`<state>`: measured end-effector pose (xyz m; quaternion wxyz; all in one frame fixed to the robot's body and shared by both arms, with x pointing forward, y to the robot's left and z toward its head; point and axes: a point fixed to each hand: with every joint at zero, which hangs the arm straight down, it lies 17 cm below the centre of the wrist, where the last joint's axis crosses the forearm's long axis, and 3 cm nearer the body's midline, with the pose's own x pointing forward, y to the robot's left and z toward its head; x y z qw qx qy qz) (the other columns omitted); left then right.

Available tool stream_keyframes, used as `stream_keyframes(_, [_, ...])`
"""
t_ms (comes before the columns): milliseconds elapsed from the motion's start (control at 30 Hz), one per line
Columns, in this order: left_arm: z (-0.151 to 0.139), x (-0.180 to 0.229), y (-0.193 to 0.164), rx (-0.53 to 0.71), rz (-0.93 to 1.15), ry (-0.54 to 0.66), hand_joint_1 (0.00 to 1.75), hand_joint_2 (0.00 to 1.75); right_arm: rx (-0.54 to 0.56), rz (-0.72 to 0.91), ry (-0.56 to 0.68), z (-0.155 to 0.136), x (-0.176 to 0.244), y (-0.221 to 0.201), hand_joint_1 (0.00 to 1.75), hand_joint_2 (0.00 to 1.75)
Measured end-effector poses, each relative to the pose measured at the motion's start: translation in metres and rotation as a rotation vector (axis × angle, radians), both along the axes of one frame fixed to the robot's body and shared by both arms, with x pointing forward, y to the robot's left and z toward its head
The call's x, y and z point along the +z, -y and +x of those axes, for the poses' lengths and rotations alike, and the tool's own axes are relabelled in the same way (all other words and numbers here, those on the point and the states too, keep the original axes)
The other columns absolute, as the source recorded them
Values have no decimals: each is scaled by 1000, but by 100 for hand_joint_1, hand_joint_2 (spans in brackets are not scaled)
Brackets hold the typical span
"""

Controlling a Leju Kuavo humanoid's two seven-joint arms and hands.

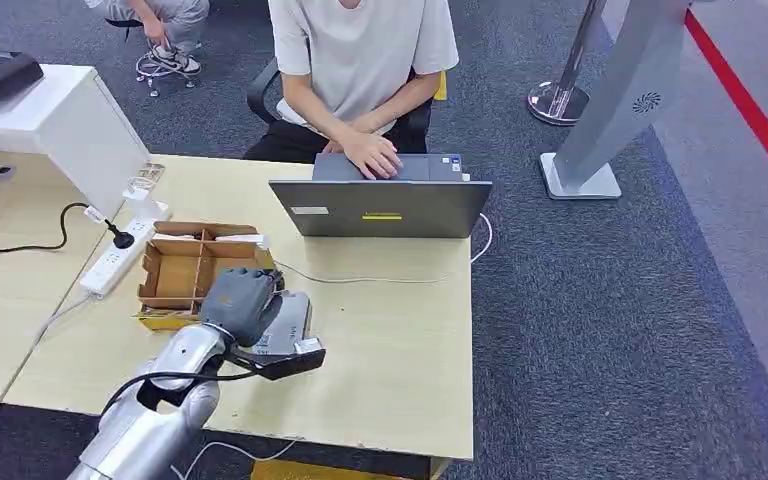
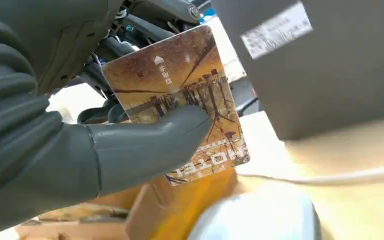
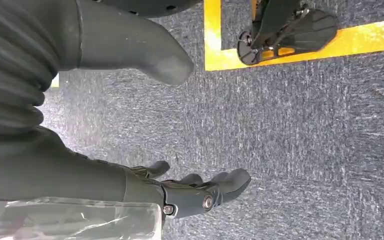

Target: Pass the card to the sensor for recognition and then transmit it.

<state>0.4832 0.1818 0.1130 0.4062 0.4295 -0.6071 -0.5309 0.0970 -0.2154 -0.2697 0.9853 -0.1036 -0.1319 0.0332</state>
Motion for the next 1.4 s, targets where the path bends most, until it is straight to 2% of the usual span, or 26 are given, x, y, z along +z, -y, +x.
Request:
stream_keyframes(533, [9,-42,4,17,12,-165,175,175,12,5,13,1,0,-1,0,175])
stream_keyframes(667, [13,-38,7,2,-13,-166,175,175,10,5,13,0,0,-1,0,175])
stream_keyframes(733, [14,-28,8,-3,-32,-115,175,175,8,5,15,1,0,-1,0,175])
stream_keyframes(900, [15,82,2,2,-63,320,175,175,22,-7,-8,-3,-1,0,0,175])
stream_keyframes(967, [18,117,-8,2,-64,421,175,175,32,-9,-7,-3,0,0,0,175])
stream_keyframes(1067, [23,146,-23,15,-62,488,175,175,34,-9,-7,-3,0,0,0,175])
stream_keyframes(1267, [24,165,-35,30,-45,551,175,175,46,-12,-7,-2,0,0,0,175])
stream_keyframes(1400, [50,194,-71,103,-4,575,175,175,74,-3,-1,-1,0,-3,0,175])
